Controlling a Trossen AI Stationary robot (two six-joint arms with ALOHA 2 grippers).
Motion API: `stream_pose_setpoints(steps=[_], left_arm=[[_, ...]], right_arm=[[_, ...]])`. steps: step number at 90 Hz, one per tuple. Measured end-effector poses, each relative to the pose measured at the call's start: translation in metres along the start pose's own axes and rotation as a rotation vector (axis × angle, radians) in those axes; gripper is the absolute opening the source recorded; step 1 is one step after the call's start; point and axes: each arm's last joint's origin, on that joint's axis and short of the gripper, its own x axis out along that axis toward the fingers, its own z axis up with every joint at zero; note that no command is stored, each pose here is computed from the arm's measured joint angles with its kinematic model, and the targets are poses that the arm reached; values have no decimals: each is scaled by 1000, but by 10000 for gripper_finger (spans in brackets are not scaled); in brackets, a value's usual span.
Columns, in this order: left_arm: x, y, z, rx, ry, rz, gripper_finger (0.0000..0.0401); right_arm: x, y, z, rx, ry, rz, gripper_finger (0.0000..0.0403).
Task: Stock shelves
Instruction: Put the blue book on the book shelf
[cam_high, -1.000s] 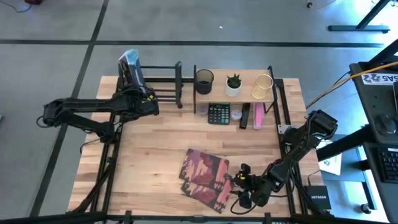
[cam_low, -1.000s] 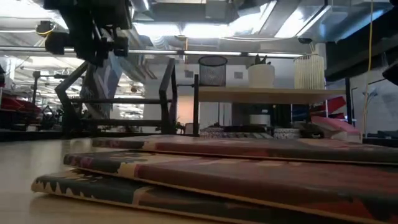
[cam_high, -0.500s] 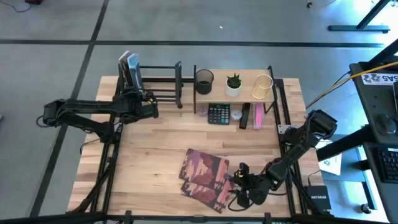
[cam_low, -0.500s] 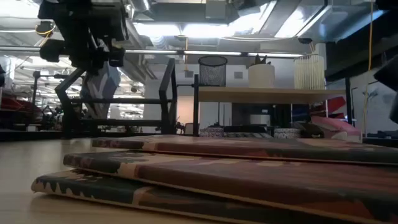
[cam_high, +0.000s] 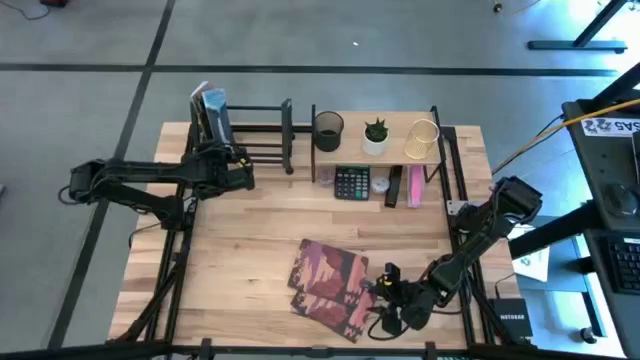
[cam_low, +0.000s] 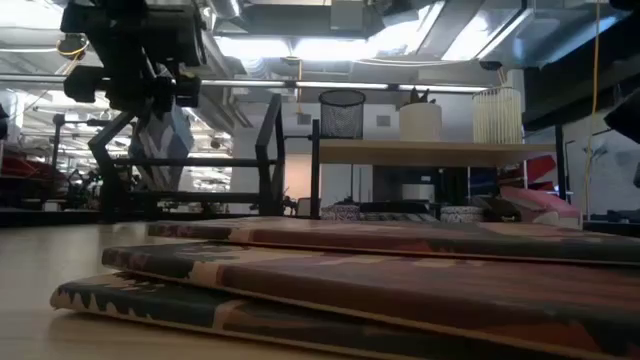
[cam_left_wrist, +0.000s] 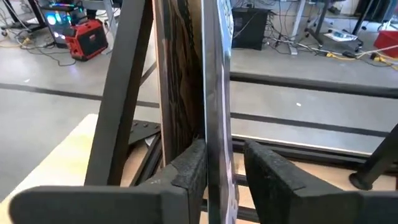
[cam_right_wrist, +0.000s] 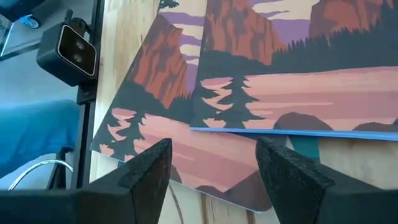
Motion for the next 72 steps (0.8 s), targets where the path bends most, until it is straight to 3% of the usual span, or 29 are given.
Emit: stream_pose_setpoints(steps=[22,72], left_arm=[[-2,-1,0,-4,-20,-12,8],[-14,-8,6,1,-294,-36,1]], right_arm=[[0,0,0,0,0,0,218],[0,0,0,0,-1,0,218]])
